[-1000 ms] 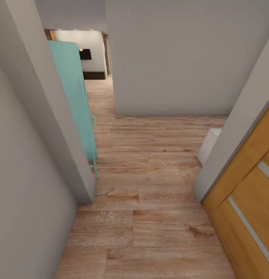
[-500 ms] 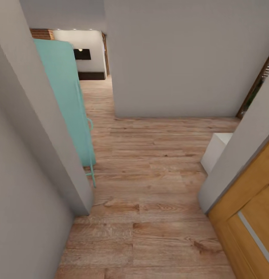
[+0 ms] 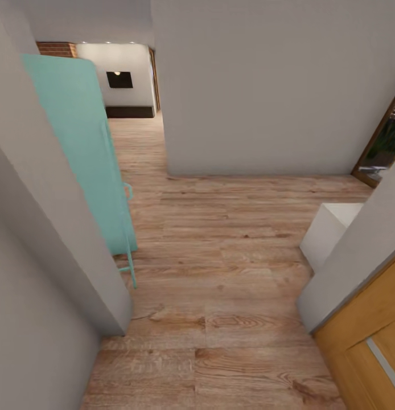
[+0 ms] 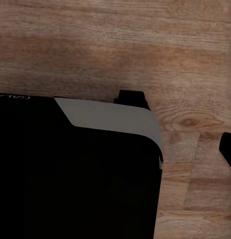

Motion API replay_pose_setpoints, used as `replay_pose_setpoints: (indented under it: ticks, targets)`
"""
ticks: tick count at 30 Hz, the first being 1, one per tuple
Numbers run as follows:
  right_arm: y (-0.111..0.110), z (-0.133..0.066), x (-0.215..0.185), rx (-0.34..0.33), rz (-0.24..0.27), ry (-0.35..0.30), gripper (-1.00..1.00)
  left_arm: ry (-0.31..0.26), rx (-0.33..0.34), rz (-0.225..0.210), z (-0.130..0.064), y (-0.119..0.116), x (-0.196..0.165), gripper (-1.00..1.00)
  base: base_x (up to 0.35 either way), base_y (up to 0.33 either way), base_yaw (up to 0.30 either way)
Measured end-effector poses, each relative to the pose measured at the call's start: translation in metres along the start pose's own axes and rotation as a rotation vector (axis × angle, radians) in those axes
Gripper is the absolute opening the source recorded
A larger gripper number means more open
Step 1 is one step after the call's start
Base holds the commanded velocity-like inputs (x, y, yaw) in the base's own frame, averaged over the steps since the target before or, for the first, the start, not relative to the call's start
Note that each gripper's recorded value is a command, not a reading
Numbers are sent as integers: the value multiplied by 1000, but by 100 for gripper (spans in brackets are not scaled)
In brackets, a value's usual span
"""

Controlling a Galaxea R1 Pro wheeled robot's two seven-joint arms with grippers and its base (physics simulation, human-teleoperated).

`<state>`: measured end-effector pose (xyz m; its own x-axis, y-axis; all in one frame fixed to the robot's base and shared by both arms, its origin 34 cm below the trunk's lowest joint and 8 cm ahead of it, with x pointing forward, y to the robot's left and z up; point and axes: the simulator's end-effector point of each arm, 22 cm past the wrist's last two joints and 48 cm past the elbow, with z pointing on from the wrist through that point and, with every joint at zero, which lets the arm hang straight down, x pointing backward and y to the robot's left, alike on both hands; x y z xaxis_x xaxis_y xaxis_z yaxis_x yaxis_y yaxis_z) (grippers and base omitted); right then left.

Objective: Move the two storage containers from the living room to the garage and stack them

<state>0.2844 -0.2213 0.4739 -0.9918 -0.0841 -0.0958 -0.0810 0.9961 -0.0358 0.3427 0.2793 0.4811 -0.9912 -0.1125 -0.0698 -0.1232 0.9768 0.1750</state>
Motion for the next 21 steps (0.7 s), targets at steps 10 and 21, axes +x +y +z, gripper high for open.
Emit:
replay_pose_setpoints:
  ticks: [10, 21]
  targets:
    - [-1, 0, 0, 1, 0, 0, 100, 0, 0, 0, 0, 0, 0, 100, 322, 0, 0]
    - [0, 0, 0, 0, 0, 1, 100, 0, 0, 0, 0, 0, 0, 100, 322, 0, 0]
